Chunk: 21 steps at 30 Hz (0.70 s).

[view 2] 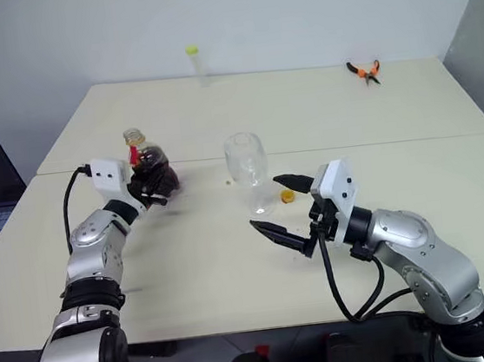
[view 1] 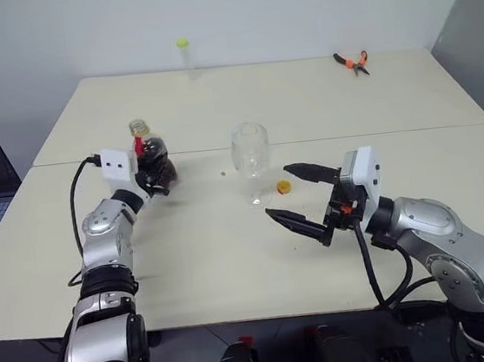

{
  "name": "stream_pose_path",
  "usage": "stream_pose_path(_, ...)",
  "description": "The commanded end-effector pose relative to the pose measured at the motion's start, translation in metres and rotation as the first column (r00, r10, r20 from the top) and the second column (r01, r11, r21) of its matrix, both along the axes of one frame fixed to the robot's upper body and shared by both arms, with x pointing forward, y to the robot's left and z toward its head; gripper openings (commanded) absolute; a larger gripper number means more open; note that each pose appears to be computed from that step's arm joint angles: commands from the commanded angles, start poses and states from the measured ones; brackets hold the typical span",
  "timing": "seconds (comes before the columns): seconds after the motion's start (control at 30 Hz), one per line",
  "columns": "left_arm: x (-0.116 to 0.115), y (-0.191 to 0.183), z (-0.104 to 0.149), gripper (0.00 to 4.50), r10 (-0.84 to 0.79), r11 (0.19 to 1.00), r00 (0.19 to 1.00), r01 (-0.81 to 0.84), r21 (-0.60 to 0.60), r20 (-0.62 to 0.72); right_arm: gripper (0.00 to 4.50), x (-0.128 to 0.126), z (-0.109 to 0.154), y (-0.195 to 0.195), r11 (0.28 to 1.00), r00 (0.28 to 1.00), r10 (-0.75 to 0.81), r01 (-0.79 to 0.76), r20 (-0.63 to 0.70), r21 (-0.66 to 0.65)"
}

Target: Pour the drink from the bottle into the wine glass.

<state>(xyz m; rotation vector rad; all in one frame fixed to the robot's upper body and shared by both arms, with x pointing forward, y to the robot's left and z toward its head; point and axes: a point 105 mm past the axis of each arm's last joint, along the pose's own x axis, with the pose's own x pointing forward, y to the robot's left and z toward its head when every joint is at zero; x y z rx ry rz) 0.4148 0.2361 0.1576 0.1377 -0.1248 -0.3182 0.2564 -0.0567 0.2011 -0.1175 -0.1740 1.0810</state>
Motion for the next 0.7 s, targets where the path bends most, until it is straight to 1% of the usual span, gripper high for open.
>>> stream_pose_path(0.03, -0.006, -0.042, 0.053, 0.83, -0.186, 0.976, 0.971, 0.165, 0.14, 0.152, 4.5, -0.003, 0.017, -0.002, 0.999, 0.997, -0.022, 0.019, 0.079, 0.037)
stream_pose_path(0.1, -0.008, -0.057, 0.064, 0.8, -0.252, 0.951, 0.953, 0.213, 0.222, 0.168, 4.5, 0.0, 0.017, -0.002, 0.998, 0.996, -0.042, 0.038, 0.083, 0.041)
stream_pose_path(0.27, -0.007, -0.078, 0.085, 0.77, -0.345, 0.881, 0.916, 0.241, 0.407, 0.206, 4.5, 0.014, 0.017, -0.005, 0.99, 0.984, -0.135, 0.131, 0.112, 0.042)
stream_pose_path(0.4, -0.003, -0.083, 0.095, 0.77, -0.365, 0.812, 0.897, 0.175, 0.557, 0.249, 4.5, 0.022, 0.021, -0.005, 0.983, 0.975, -0.18, 0.173, 0.129, 0.063)
stream_pose_path(0.47, -0.002, -0.086, 0.098, 0.77, -0.385, 0.762, 0.882, 0.136, 0.634, 0.273, 4.5, 0.026, 0.022, -0.003, 0.98, 0.971, -0.196, 0.188, 0.137, 0.072)
stream_pose_path(0.57, -0.002, -0.089, 0.101, 0.76, -0.408, 0.703, 0.858, 0.076, 0.707, 0.313, 4.5, 0.028, 0.023, 0.001, 0.978, 0.969, -0.201, 0.191, 0.142, 0.081)
stream_pose_path(0.7, -0.002, -0.088, 0.108, 0.75, -0.421, 0.645, 0.822, -0.025, 0.764, 0.382, 4.5, 0.03, 0.024, 0.007, 0.976, 0.969, -0.204, 0.192, 0.142, 0.099)
